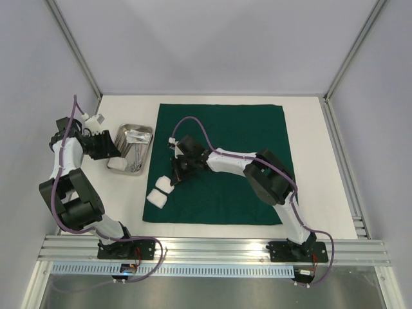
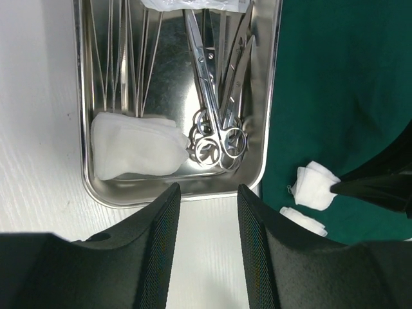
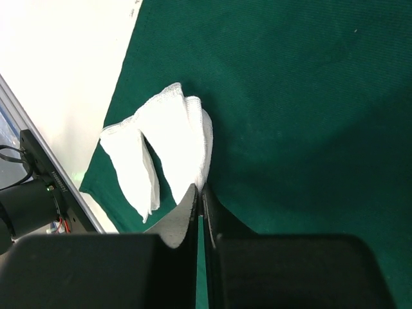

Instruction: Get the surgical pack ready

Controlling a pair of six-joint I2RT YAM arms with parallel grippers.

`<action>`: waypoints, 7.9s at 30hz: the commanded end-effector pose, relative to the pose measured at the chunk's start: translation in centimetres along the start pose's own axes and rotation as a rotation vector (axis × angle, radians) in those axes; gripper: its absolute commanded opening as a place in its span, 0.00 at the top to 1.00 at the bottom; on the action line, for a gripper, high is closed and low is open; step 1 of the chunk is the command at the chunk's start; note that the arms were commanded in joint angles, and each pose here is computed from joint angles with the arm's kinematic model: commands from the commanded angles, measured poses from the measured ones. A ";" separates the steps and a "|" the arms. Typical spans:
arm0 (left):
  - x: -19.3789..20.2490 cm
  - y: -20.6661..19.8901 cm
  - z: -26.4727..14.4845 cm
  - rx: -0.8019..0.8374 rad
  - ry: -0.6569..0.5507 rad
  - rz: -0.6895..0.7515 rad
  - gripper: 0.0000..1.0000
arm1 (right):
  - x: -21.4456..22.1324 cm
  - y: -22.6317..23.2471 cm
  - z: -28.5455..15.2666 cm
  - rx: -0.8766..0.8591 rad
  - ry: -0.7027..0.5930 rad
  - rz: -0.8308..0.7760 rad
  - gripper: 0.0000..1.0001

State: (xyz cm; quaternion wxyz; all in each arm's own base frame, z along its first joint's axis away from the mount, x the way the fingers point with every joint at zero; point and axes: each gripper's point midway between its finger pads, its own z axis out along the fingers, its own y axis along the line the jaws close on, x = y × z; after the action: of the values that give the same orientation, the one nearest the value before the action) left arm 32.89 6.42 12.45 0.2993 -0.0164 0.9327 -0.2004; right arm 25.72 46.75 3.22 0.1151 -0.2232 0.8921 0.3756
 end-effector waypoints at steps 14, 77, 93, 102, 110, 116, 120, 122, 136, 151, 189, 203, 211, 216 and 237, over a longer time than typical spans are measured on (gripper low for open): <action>-0.1 -1.7 -0.6 0.039 -0.005 0.048 0.51 | -0.5 11.6 -3.0 -0.236 -0.069 -0.148 1.00; 0.2 -2.5 -0.8 0.074 0.010 0.048 0.51 | 3.6 6.2 2.6 -0.124 0.128 -0.058 0.90; 2.7 -14.0 -3.2 0.586 0.115 0.267 0.46 | -2.2 8.6 -6.9 0.004 -0.148 -0.435 1.00; 5.8 -17.2 -3.3 0.703 0.149 0.496 0.38 | -2.5 9.1 -9.7 0.015 -0.197 -0.539 1.00; 7.1 -18.0 -2.7 0.757 0.159 0.617 0.36 | -2.6 10.4 -11.2 -0.028 -0.228 -0.595 1.00; 8.1 -18.6 -2.8 0.827 0.167 0.644 0.36 | -2.7 11.1 -11.7 -0.064 -0.247 -0.620 1.00; 8.2 -18.8 -2.4 0.828 0.162 0.663 0.36 | -2.8 11.6 -12.0 -0.085 -0.267 -0.626 1.00; 8.4 -19.2 -2.4 0.844 0.164 0.666 0.35 | -2.9 11.6 -12.1 -0.079 -0.274 -0.628 1.00; 9.6 -20.5 -3.2 0.917 0.216 0.671 1.00 | -3.5 10.8 -12.5 -0.058 -0.300 -0.613 1.00; 2.4 -11.5 -1.8 0.450 0.194 0.389 1.00 | -4.8 6.2 -13.0 0.083 -0.337 -0.432 0.30; 2.4 1.3 5.8 0.221 0.323 0.095 0.60 | -3.5 5.6 -11.4 0.048 -0.286 -0.398 0.30; -1.7 2.2 0.9 -0.066 0.168 0.174 0.50 | -3.0 6.2 -10.8 0.003 -0.254 -0.388 0.30; -3.4 8.2 0.1 -0.396 0.155 0.173 0.48 | -2.8 6.4 -10.4 -0.011 -0.234 -0.383 0.30; -4.0 8.2 2.5 -0.323 0.169 0.160 0.51 | -2.9 6.4 -10.2 -0.012 -0.223 -0.374 0.30; -3.9 9.5 9.2 -0.357 0.286 0.271 0.70 | -3.4 6.3 -9.3 0.002 -0.194 -0.349 0.30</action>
State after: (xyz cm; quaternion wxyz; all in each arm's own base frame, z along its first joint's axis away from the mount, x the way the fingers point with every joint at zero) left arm 41.25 12.58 3.88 0.1736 0.0755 0.9819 0.0044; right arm 24.99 43.96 13.53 0.2578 -0.3374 0.8327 0.3554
